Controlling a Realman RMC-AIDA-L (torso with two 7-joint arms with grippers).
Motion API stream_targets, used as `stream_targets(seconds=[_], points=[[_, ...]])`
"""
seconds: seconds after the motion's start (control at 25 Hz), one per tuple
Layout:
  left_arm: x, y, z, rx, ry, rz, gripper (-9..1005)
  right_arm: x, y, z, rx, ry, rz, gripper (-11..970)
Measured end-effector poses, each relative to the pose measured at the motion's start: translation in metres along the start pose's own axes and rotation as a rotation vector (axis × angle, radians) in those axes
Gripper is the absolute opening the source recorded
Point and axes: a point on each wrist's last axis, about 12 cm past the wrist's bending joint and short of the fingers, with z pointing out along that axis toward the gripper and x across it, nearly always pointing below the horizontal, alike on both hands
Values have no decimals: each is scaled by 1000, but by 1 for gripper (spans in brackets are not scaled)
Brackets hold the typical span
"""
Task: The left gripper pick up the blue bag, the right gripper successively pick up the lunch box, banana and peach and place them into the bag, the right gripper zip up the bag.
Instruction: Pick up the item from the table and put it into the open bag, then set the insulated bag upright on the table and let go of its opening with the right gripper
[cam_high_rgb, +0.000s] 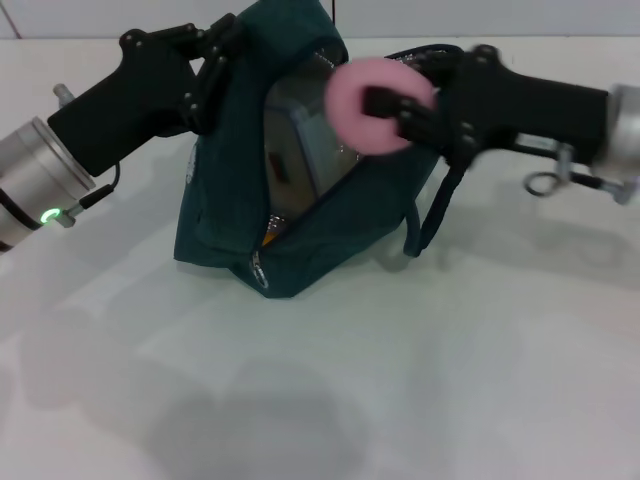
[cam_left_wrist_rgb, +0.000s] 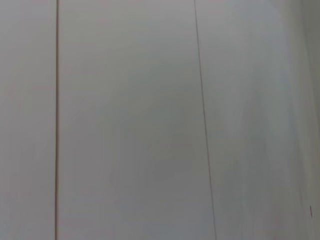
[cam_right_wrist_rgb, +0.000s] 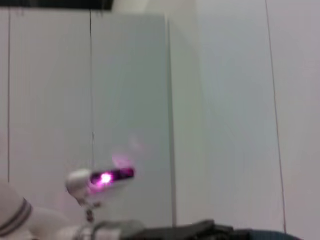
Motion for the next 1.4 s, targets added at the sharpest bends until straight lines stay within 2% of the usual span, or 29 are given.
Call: stream_targets(seconds=[0.16, 0.32, 0.36, 0.52, 1.08, 1.2, 1.4], points=[[0, -1, 3, 11, 1, 1, 34, -5, -12, 31, 6, 75, 2, 162], [-1, -1, 5, 18, 0, 3, 34, -7, -13, 56, -26, 145, -11, 297], [-1, -1, 5, 19, 0, 4, 34, -8, -13, 60, -38, 156, -13, 331], [-1, -1, 6, 21, 0, 4, 34, -10, -10, 67, -78, 184, -17, 341], [-1, 1, 4, 12, 9, 8, 35, -3, 4, 28, 8, 189, -36, 583], [-1, 1, 5, 13, 8, 7, 35, -4, 15, 6, 20, 151, -37, 600], [0, 1, 3, 9, 10, 5, 35, 1, 33, -46, 74, 114, -13, 594]])
